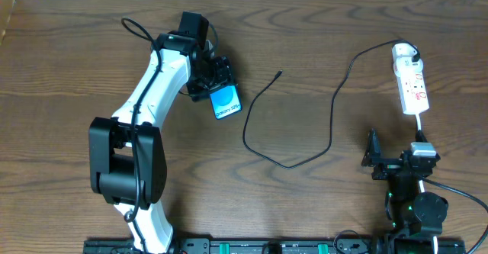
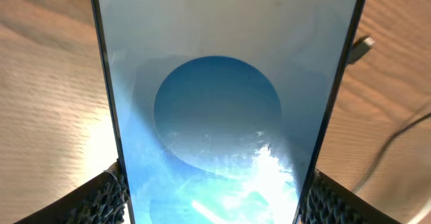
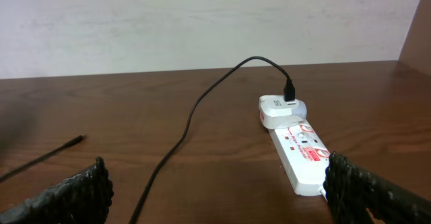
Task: Plug charger to phone and switch on socket
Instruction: 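Lift the phone with the left gripper and tilt it toward the center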
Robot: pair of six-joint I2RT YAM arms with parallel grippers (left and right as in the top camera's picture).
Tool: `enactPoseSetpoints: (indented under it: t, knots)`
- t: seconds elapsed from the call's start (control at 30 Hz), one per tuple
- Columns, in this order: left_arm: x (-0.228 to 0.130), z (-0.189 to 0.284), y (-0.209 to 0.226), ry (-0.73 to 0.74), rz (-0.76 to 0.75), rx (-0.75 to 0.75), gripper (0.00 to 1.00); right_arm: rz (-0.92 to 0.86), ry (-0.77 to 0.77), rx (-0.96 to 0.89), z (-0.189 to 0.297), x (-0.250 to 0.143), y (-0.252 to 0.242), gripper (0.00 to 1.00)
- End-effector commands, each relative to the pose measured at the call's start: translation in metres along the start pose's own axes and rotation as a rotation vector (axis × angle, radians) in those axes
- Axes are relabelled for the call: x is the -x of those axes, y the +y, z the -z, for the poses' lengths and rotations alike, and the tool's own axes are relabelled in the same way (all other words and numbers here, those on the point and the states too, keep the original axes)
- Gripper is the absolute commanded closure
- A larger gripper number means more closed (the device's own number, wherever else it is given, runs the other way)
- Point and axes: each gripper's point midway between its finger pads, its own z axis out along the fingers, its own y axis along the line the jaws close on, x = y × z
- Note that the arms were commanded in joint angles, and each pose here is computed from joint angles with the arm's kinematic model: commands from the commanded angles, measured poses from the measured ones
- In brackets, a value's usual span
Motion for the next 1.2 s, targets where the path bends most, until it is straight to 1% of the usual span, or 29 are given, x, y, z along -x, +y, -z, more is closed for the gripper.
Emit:
enactPoseSetpoints:
  t: [0.0,0.1,0.47,0.5,0.6,1.03,1.17]
  knots:
    - [0.0,0.015,-0.018,-0.002,0.101,-0.075,0.31,-0.013,0.002,0.012,0.0,-0.001,0.002,0.01]
    - [-0.003,0.015,-0.022,0.014,0.122,-0.095,0.32,-0.013,0.001,0.012,0.0,-0.001,0.002,0.01]
    - [-0.004,0.015,-0.023,0.024,0.123,-0.103,0.32,-0.013,0.002,0.012,0.0,-0.001,0.002,0.01]
    - [-0.005,0.016,-0.023,0.027,0.123,-0.107,0.35,-0.013,0.002,0.012,0.0,-0.001,0.002,0.01]
    - [-0.005,0.016,-0.024,0.028,0.135,-0.107,0.37,-0.013,0.002,0.012,0.0,-0.001,0.002,0.01]
    - [-0.005,0.016,-0.024,0.048,0.461,-0.105,0.37,-0.013,0.001,0.012,0.0,-0.001,0.002,0.01]
    - [-0.012,0.018,-0.036,0.109,0.519,-0.161,0.37,-0.013,0.002,0.012,0.0,-0.001,0.002,0.01]
